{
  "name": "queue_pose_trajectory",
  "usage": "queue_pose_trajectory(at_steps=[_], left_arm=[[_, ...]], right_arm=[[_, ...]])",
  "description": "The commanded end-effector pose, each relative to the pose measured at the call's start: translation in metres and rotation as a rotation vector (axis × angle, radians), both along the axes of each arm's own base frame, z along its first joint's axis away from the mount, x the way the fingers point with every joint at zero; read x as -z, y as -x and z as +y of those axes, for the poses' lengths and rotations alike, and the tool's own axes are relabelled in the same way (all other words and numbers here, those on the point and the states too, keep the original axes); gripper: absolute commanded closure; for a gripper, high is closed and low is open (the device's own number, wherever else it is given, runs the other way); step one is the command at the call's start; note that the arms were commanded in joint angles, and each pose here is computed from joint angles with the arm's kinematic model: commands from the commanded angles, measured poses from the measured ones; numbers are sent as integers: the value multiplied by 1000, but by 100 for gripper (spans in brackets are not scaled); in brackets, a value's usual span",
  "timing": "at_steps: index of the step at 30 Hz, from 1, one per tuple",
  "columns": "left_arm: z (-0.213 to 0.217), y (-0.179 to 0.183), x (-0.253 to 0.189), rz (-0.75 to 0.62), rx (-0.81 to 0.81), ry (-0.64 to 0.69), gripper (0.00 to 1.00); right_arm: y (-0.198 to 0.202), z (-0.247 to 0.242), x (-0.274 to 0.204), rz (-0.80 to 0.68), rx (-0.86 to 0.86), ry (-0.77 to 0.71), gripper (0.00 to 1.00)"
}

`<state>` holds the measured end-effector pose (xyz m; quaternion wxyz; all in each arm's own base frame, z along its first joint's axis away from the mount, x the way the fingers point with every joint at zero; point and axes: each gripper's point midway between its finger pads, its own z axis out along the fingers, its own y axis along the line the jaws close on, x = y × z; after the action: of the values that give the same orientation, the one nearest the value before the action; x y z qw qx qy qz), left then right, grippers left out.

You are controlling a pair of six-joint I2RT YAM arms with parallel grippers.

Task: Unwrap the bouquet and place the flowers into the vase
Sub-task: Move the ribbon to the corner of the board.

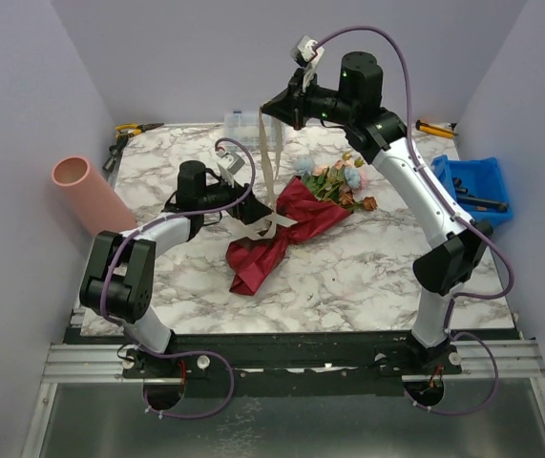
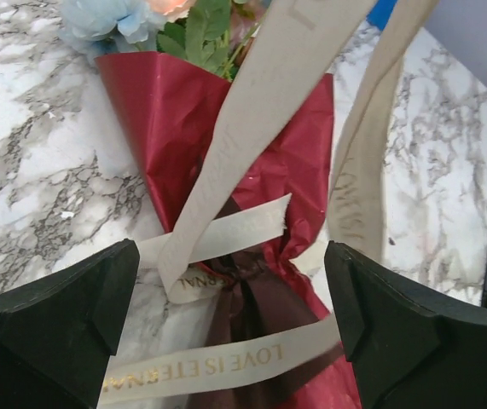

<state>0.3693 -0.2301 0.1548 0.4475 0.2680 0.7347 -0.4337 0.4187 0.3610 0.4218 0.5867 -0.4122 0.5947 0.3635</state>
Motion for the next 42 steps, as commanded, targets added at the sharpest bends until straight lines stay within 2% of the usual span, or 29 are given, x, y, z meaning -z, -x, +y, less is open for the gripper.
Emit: queue_pose_trajectory(at_steps=[1, 5, 9, 13, 18, 22, 23, 24, 26, 28, 30, 33, 35, 37, 39, 42], left_arm=[[1, -26, 10, -118, -21, -82, 1], [-4, -24, 20, -114, 42, -68, 2], [-1, -15, 14, -95, 105, 24, 4], [-3, -9, 10, -136, 138, 52, 3], [-14, -31, 15, -145, 66, 24, 6], [-17, -52, 19, -123, 16, 24, 16], [-18, -53, 21, -115, 16, 24, 21], [-18, -53, 22, -111, 16, 25, 31], [-12, -54, 28, -95, -11, 3, 59], [-1, -52, 32, -70, -25, -26, 82], [15, -52, 39, -34, -40, -68, 100], [48, -60, 55, -20, -107, -243, 100], [75, -65, 72, -23, -159, -420, 100], [93, -62, 88, -5, -159, -540, 100], [103, -61, 101, 27, -169, -612, 100], [112, -65, 114, 68, -189, -661, 100]], right_arm=[[2, -1, -6, -15, -7, -16, 99], [0, -2, -2, -14, 0, -8, 100], [1, -6, -2, -23, 13, -2, 99], [1, -5, 4, -9, 9, 2, 99], [1, -2, 8, 19, -7, -7, 100], [3, -2, 7, 26, -11, -10, 99], [2, -3, 7, 25, -8, -10, 99], [2, -4, 6, 19, -5, -9, 99], [1, -7, 4, 12, 9, -7, 99], [-1, -13, 3, 7, 29, -5, 99], [-3, -19, 6, 10, 50, -1, 99], [-4, -24, 27, 47, 73, 16, 89], [0, -25, 53, 91, 63, 45, 82], [6, -25, 80, 136, 38, 77, 69], [10, -26, 104, 180, 30, 106, 55], [12, -29, 125, 221, 41, 136, 44]])
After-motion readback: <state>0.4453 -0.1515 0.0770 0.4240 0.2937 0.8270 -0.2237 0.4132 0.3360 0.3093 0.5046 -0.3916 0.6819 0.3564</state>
